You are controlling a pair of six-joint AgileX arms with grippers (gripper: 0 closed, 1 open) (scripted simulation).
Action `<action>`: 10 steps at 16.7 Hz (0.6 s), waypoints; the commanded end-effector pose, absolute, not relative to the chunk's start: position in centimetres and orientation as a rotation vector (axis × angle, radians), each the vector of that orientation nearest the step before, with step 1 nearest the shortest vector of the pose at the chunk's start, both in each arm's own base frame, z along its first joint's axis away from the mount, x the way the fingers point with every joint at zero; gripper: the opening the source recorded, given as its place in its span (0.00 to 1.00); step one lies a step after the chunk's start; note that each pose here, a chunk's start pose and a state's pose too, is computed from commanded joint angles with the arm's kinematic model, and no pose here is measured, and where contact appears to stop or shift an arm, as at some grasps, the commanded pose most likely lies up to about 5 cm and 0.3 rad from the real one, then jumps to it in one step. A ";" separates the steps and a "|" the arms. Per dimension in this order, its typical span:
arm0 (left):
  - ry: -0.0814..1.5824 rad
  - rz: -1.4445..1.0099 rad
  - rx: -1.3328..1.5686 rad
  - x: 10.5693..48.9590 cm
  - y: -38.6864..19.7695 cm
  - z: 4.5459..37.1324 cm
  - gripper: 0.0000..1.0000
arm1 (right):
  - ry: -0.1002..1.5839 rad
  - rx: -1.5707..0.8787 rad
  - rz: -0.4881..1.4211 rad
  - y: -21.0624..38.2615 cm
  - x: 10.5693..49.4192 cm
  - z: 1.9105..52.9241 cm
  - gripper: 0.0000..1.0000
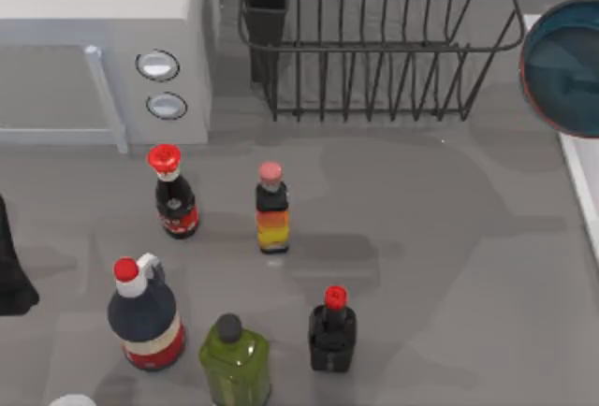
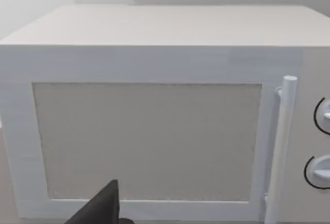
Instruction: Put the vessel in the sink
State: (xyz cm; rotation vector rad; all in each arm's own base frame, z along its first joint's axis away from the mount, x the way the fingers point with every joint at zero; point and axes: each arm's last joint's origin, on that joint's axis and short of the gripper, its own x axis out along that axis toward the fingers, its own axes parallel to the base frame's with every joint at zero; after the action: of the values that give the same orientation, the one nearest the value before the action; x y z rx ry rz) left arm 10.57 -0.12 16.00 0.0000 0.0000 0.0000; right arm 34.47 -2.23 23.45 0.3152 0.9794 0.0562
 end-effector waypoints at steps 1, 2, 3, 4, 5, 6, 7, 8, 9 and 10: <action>0.000 0.000 0.000 10.6 -0.1 16.0 1.00 | 0.900 0.321 0.058 -3.5 34.5 22.9 0.00; 0.000 0.000 0.000 10.6 -0.1 16.0 1.00 | 0.820 0.321 0.058 -4.8 34.4 22.3 0.00; 0.000 0.000 0.000 10.6 -0.1 16.0 1.00 | 0.737 0.314 0.057 -6.0 34.3 21.8 0.00; 0.000 0.000 0.000 10.6 -0.1 16.0 1.00 | 0.654 0.302 0.055 -7.2 34.0 21.3 0.00; 0.000 0.000 0.000 10.6 -0.1 16.0 1.00 | 0.572 0.283 0.052 -8.3 33.7 21.0 0.00; 0.000 0.000 0.000 10.6 -0.1 16.0 1.00 | 0.491 0.260 0.048 -9.3 33.2 20.7 0.00; 0.000 0.000 0.000 10.6 -0.1 16.0 1.00 | 0.413 0.232 0.044 -10.2 32.6 20.6 0.00; 0.000 0.000 0.000 10.6 -0.1 16.0 1.00 | 0.340 0.202 0.038 -11.0 31.9 20.5 0.00; 0.000 0.000 0.000 10.6 -0.1 16.0 1.00 | 0.274 0.171 0.032 -11.7 31.2 20.5 0.00; 0.000 0.000 0.000 10.6 -0.1 16.0 1.00 | 0.215 0.140 0.025 -12.2 30.4 20.5 0.00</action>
State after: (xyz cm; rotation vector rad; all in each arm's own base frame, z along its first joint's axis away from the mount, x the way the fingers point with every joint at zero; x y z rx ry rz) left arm 10.57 -0.12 16.00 0.0000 0.0000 0.0000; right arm 30.45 -12.24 20.54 0.1397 0.2145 0.0255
